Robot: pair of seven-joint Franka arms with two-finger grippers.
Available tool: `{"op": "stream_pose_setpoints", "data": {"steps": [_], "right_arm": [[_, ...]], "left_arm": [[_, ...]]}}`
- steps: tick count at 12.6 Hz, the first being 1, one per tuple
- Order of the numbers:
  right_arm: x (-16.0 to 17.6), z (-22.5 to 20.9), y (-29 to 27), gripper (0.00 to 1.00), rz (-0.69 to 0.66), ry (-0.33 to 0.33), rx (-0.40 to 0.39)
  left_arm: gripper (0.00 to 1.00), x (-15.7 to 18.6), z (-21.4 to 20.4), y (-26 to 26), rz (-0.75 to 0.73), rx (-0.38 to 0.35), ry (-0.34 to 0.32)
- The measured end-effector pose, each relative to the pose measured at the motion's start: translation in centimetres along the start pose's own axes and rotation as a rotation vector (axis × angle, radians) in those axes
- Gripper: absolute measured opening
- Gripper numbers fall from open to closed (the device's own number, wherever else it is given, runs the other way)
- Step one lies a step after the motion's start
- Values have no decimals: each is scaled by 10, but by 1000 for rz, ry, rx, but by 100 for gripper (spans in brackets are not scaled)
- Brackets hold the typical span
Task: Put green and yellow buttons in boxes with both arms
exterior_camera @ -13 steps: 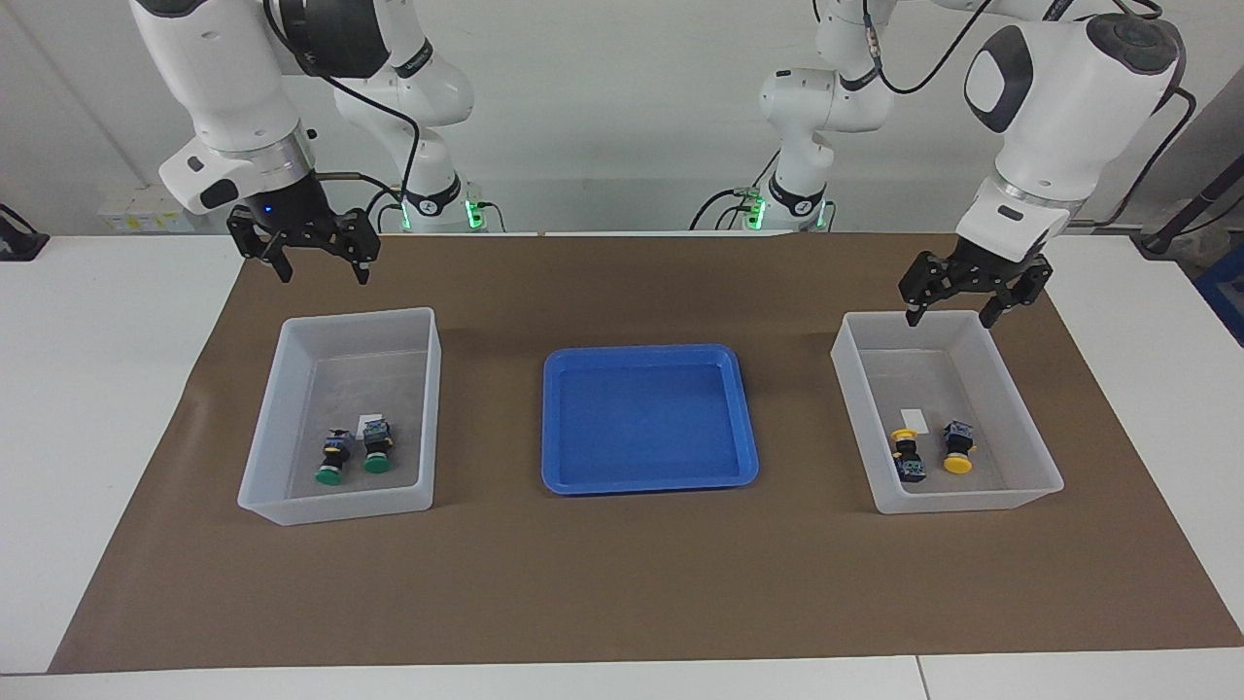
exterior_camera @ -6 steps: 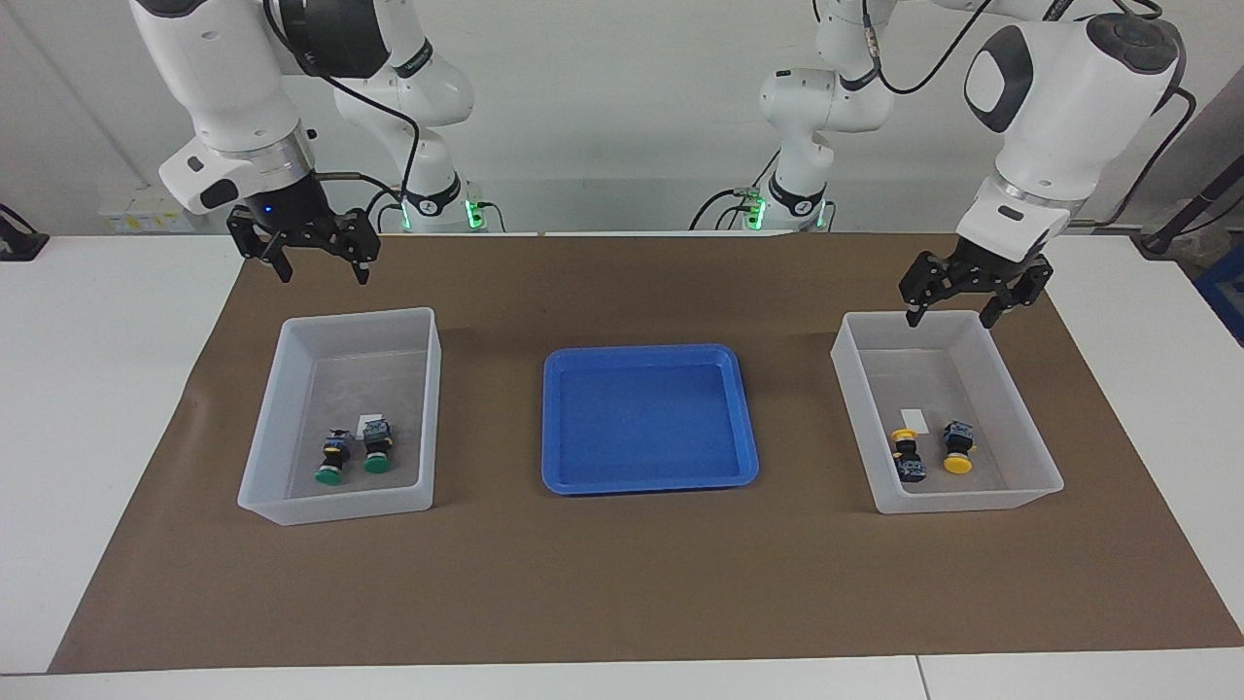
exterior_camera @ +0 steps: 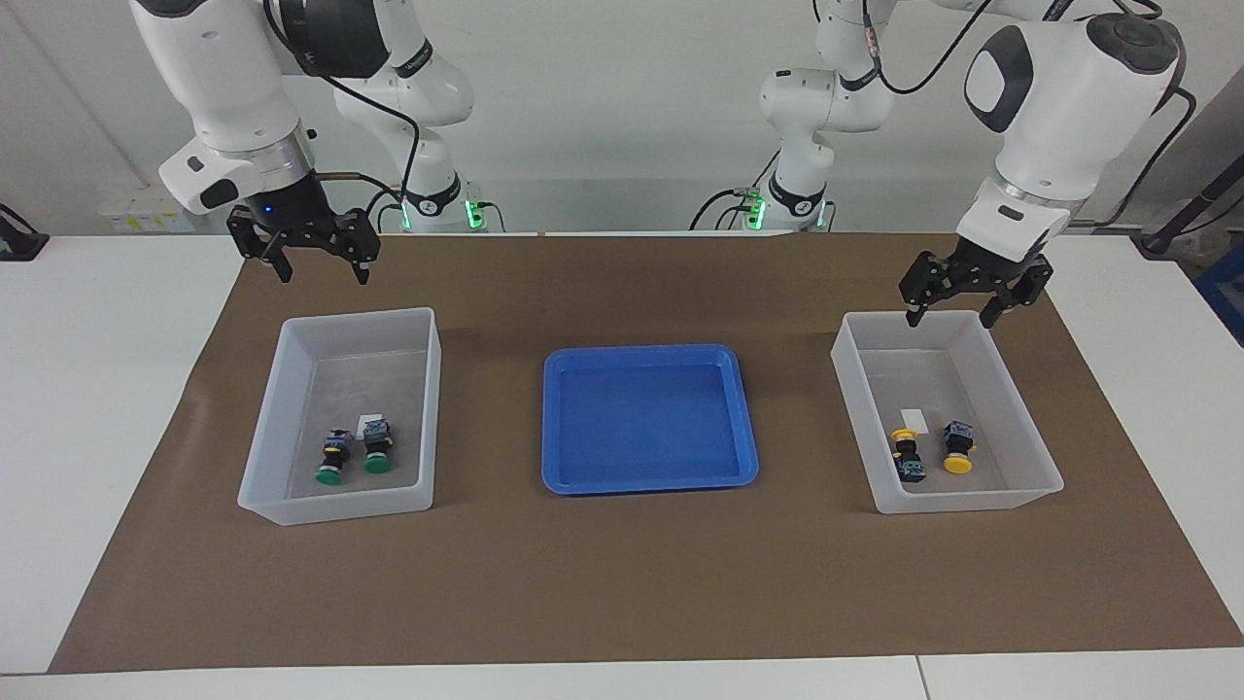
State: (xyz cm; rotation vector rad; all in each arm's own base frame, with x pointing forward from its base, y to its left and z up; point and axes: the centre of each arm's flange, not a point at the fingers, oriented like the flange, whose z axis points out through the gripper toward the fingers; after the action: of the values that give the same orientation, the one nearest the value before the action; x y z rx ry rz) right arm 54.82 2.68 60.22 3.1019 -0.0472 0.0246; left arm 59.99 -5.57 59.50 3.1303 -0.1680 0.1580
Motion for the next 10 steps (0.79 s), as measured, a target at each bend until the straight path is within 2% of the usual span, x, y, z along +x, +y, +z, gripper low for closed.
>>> {"op": "stream_pose_setpoints", "data": {"steps": [10], "right_arm": [[0,0,0,100,0,0,0]], "left_arm": [[100,-1,2,-3,11,0,-8]]}}
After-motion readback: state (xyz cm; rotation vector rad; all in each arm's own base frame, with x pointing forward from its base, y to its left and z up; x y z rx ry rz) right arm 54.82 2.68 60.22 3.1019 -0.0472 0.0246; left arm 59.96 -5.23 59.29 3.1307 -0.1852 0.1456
